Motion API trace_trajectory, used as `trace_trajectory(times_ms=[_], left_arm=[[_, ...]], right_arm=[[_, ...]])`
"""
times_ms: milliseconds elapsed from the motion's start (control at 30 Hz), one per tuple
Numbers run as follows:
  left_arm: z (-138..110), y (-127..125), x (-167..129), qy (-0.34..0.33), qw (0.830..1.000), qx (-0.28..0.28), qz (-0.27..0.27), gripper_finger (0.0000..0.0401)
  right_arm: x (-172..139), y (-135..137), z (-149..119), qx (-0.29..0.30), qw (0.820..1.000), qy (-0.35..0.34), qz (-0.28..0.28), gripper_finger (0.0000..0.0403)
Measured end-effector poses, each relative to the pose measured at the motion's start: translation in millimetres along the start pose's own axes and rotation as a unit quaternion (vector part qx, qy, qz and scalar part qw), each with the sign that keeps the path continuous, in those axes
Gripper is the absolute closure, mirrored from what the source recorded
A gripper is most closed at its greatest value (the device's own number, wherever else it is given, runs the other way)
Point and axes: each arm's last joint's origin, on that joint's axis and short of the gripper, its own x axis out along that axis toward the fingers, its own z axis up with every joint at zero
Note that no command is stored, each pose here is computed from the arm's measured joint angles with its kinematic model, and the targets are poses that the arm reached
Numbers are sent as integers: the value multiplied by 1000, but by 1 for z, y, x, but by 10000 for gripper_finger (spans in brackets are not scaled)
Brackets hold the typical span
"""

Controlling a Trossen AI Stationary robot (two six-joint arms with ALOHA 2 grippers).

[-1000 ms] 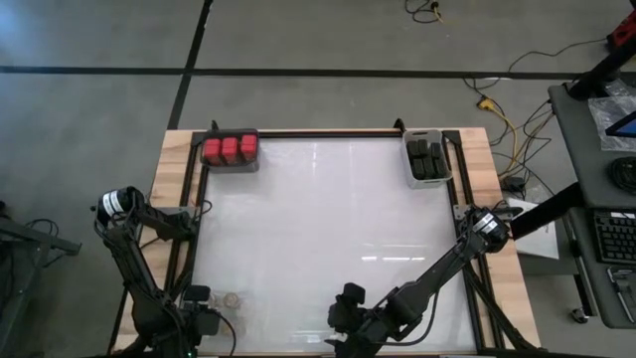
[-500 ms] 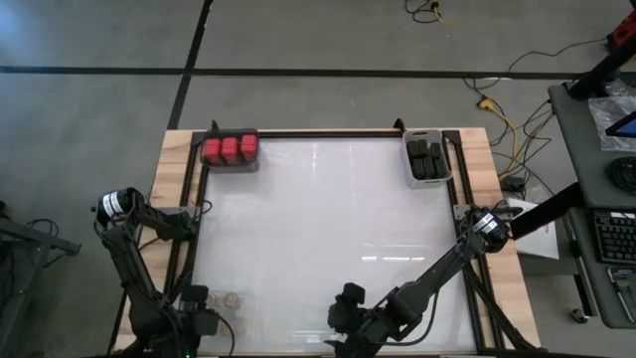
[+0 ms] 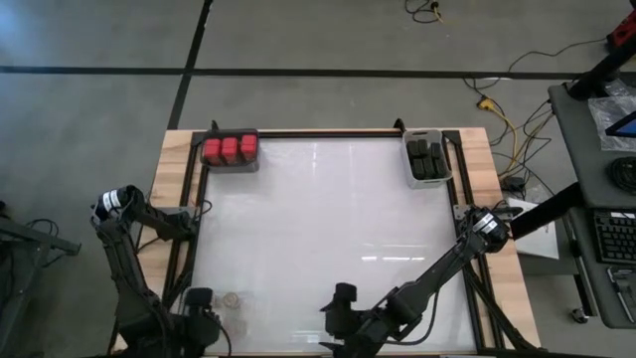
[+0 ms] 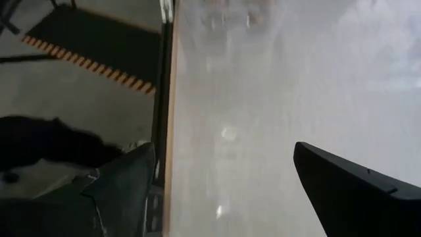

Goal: Sort spices by type
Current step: Return to Home Position

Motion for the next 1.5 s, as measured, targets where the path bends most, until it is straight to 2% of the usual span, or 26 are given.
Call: trace_trajectory(times_ms=[133,267,433,533,667,867,1067,1200,1300,1367,1400,1467,1500], left_arm=[[18,1,6,-49,998,-1,-31,205],[35,16,23,-68,997,20,-34,214],[58,49,35,-105,993,37,-34,226],[72,75,41,-147,987,38,-45,233],[82,118,53,-198,978,30,-54,236],[85,181,65,-278,959,7,-55,237],[85,226,57,-341,939,-33,-39,237],[86,248,47,-359,933,-29,7,237],[89,259,41,-374,924,-43,72,237],[91,265,37,-381,914,-63,126,237],[93,266,34,-390,905,-95,139,237],[92,267,35,-390,895,-169,137,237],[93,267,36,-392,893,-177,135,237]], right_arm=[[13,-1,4,-34,998,-46,-2,49],[31,-11,3,-64,994,-85,-15,49],[44,-30,10,-98,981,-167,-6,58],[52,-49,10,-113,980,-164,-2,67],[50,-78,8,-121,979,-159,-29,82],[17,-125,-4,-111,970,-214,-46,103],[-34,-170,-27,-107,960,-248,-70,120],[-66,-194,-36,-114,958,-245,-92,134],[-87,-205,-41,-62,966,-235,-92,149],[-101,-207,-45,-61,966,-235,-87,163],[-107,-209,-50,-71,965,-237,-87,172],[-113,-212,-60,-86,958,-258,-85,192],[-117,-215,-66,-93,955,-271,-84,203]])
